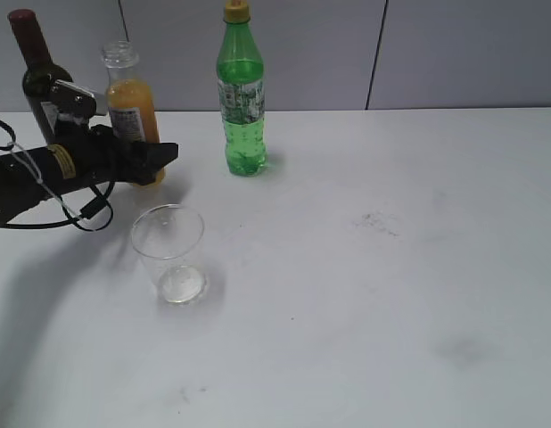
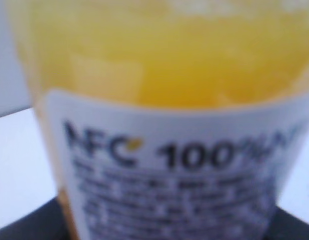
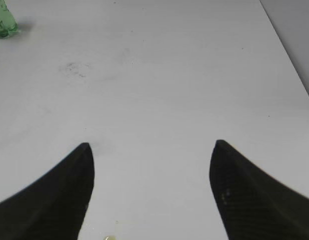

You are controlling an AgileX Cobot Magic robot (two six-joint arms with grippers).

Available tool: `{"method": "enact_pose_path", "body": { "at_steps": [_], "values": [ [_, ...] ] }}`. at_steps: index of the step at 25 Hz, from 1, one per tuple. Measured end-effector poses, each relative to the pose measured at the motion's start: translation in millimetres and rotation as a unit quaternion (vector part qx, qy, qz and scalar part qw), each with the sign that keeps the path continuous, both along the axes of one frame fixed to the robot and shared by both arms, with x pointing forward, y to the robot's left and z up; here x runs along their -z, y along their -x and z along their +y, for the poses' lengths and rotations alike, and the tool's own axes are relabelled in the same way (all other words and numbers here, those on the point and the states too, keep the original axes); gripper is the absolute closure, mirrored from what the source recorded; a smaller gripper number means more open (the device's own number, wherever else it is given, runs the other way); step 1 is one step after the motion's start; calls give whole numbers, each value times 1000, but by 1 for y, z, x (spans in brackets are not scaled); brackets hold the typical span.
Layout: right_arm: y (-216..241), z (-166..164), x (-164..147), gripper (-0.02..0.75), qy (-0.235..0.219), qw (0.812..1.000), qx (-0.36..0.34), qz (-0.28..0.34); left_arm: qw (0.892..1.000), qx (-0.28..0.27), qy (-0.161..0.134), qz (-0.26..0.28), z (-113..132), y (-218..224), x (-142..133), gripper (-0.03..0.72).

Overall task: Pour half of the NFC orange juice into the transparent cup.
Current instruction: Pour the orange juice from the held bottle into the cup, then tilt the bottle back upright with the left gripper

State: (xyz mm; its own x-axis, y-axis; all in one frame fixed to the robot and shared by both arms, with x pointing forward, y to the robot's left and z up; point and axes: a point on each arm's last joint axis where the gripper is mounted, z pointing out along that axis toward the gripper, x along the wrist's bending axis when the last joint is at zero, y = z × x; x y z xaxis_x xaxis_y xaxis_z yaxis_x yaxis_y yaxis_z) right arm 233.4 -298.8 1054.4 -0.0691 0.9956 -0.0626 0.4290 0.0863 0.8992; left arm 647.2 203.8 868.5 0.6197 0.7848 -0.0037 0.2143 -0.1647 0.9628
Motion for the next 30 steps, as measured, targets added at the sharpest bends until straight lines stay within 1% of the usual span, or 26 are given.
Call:
{"method": "enact_pose_path", "body": {
  "at_steps": [5,8,13,19,20,26,30],
  "values": [
    [0,0,0,186,0,1000,0,0,1000,2,0,-8,2,14,-19,215],
    [0,0,0,186,0,1000,0,0,1000,1,-1,-13,4,28,-35,215],
    [0,0,0,186,0,1000,0,0,999,2,-30,-22,9,57,-56,215],
    [0,0,0,186,0,1000,0,0,999,-1,-43,-31,15,90,-78,215],
    [0,0,0,186,0,1000,0,0,998,-4,-48,-32,16,94,-82,215],
    [0,0,0,186,-1,1000,0,0,994,-36,-102,-4,27,117,-94,215],
    [0,0,0,186,-1,1000,0,0,991,-56,-122,-12,33,131,-111,215]
  ]
}}
